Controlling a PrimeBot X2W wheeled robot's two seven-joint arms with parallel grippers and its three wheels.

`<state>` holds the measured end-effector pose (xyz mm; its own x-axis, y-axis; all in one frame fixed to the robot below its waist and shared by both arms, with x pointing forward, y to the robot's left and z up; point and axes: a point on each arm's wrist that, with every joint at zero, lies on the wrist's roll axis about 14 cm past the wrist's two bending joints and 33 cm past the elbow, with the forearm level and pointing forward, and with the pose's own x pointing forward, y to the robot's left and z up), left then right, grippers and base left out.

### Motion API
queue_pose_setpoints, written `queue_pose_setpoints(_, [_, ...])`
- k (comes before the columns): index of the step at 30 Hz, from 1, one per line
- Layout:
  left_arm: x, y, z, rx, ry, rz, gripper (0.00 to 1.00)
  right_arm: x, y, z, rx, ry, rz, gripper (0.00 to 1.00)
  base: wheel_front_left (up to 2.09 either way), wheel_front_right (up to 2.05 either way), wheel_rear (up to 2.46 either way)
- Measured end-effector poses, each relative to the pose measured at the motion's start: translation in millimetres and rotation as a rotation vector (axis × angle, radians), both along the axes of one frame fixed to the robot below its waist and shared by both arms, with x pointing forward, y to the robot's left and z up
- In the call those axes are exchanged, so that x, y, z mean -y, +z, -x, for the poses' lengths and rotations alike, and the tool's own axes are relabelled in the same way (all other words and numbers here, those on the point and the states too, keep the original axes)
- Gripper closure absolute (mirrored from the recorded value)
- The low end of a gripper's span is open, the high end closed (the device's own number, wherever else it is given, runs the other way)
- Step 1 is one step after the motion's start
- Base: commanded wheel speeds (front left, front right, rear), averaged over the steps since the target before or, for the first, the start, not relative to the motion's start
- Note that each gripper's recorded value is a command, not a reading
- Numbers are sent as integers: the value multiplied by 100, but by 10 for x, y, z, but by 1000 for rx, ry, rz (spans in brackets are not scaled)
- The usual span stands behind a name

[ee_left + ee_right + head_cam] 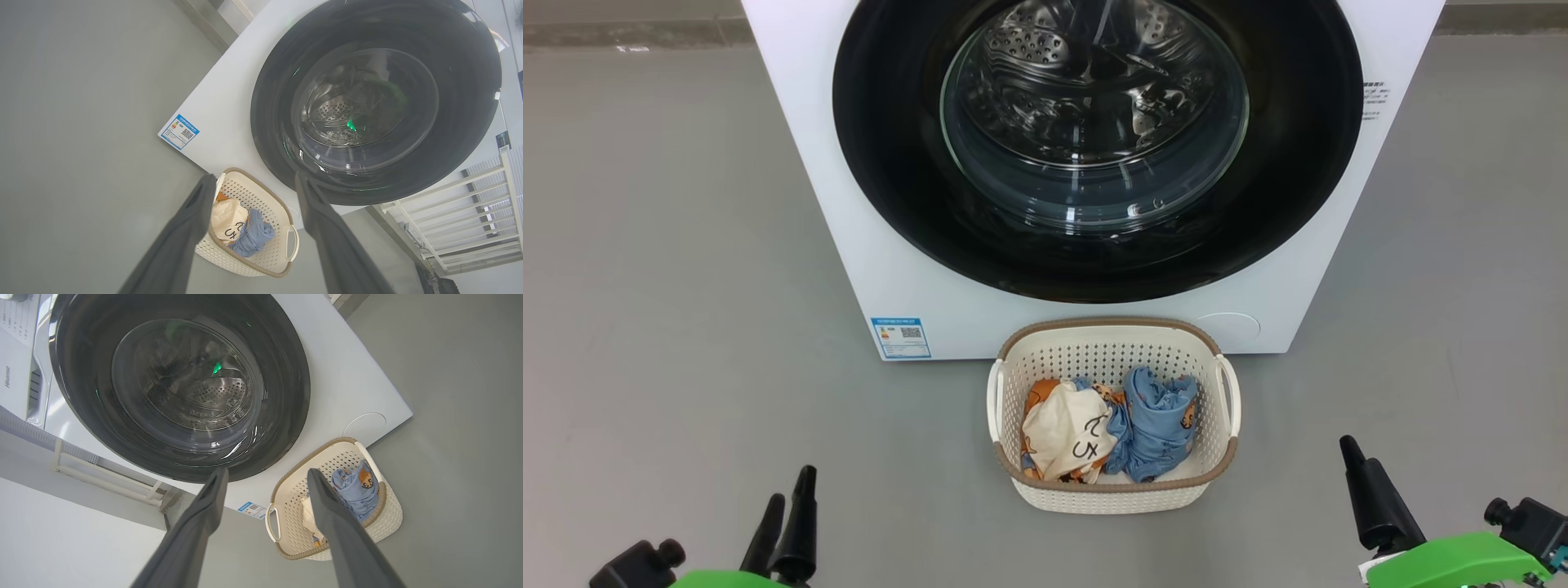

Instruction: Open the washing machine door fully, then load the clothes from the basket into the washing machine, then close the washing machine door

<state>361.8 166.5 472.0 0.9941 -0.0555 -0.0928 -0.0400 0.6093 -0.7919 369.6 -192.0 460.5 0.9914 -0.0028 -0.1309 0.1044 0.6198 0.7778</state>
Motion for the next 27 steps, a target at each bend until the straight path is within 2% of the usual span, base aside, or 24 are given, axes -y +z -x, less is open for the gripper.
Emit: queue_pose_setpoints(27, [62, 150, -5, 96, -54, -305, 0, -17, 34, 34, 37, 41, 268, 0, 0, 0, 0])
